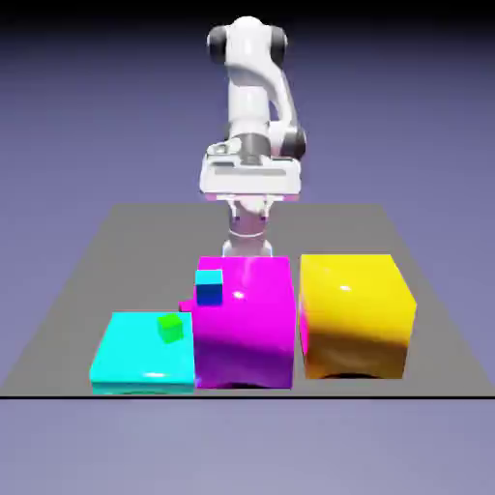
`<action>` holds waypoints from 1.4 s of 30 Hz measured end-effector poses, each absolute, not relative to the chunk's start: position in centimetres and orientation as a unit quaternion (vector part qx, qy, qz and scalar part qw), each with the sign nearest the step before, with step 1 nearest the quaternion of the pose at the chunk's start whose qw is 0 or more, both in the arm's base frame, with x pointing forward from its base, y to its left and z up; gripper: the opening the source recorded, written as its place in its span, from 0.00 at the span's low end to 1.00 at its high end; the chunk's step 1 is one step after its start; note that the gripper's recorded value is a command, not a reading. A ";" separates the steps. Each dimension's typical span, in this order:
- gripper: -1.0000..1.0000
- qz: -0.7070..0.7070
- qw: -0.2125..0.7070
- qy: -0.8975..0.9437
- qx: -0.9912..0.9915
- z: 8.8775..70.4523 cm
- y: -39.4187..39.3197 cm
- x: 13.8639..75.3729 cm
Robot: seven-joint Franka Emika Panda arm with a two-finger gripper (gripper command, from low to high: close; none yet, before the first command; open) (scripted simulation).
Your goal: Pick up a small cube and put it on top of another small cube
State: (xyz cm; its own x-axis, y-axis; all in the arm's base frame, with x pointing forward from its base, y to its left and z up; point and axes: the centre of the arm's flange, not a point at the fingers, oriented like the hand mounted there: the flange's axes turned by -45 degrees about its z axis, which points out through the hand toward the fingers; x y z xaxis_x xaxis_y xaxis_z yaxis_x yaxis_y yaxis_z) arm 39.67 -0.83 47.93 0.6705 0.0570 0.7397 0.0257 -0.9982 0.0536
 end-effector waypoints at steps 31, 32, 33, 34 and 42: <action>0.50 0.376 0.029 0.144 0.915 36.1 -18.6 35.6; 0.50 0.372 0.030 0.148 0.916 35.5 -19.0 35.3; 0.50 0.369 0.030 0.152 0.916 34.8 -19.3 35.0; 0.50 0.365 0.031 0.157 0.917 34.2 -19.6 34.6; 0.50 0.332 0.038 0.193 0.923 28.9 -21.8 31.5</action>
State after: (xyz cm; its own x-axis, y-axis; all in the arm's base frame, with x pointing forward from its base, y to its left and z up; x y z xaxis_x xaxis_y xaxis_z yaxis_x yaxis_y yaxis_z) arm 31.48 -21.76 28.94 0.7050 0.3821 0.5975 0.3311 -0.9223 0.1992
